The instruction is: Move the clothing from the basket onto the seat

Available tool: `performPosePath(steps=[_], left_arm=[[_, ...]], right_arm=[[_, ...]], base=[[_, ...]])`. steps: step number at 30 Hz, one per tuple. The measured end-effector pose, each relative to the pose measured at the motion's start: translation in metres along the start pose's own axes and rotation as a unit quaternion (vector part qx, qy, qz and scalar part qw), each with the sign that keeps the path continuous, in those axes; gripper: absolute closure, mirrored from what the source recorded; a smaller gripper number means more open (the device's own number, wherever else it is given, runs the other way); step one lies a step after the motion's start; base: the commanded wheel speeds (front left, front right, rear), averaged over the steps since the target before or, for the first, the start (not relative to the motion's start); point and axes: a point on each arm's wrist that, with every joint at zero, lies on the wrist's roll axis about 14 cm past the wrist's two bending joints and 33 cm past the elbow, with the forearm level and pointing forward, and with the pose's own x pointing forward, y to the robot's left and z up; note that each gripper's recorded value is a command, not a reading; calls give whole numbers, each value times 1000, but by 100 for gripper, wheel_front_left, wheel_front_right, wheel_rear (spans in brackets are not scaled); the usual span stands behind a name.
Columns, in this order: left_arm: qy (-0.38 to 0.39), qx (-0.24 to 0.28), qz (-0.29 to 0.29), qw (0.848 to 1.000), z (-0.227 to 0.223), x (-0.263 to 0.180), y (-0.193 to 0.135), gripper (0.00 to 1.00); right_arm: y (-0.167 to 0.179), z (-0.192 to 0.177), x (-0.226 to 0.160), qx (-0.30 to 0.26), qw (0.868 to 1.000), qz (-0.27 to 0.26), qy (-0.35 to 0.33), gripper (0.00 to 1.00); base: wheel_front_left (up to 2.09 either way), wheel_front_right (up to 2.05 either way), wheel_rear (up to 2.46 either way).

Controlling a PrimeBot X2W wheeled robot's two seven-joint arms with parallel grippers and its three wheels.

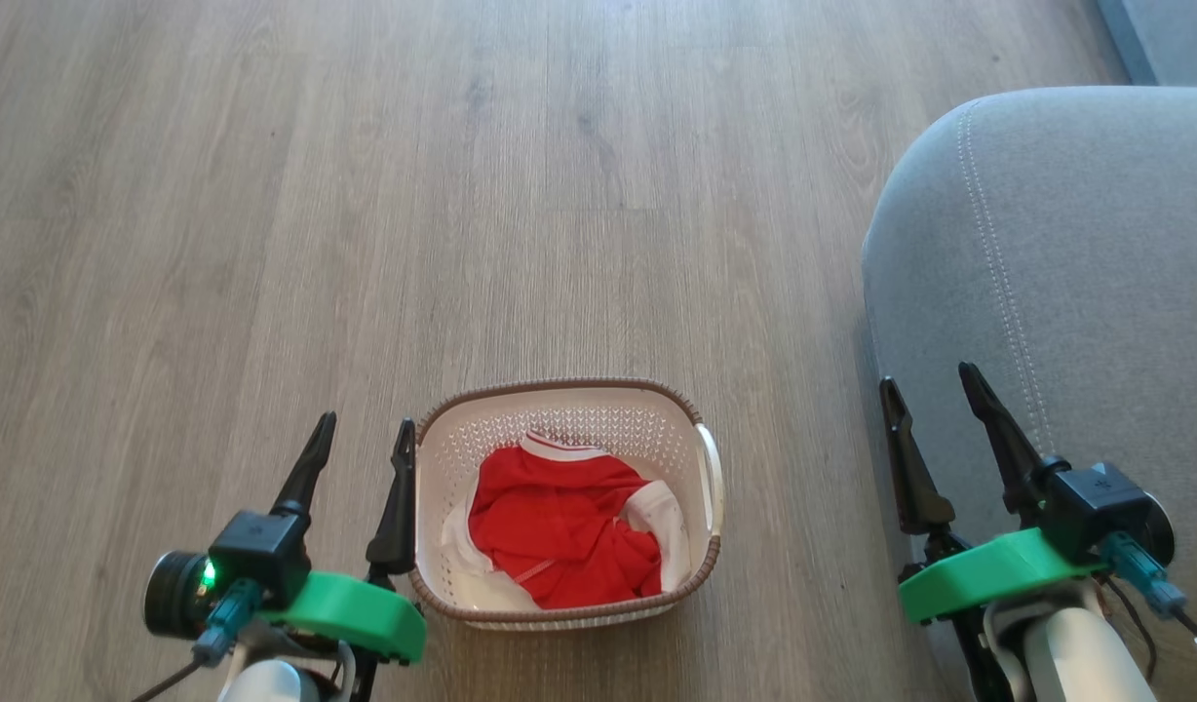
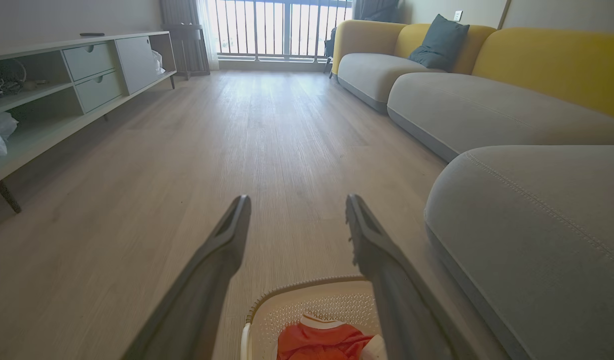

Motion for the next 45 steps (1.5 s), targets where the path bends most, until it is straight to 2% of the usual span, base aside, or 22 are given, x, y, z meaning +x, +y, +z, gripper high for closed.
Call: performPosePath(steps=[45], left_arm=[[36,-11,-25,999,-26,10,-11,0]], right_arm=[[-21,-18,2,1,999,-32,23,0]], base=[[0,0,0]])
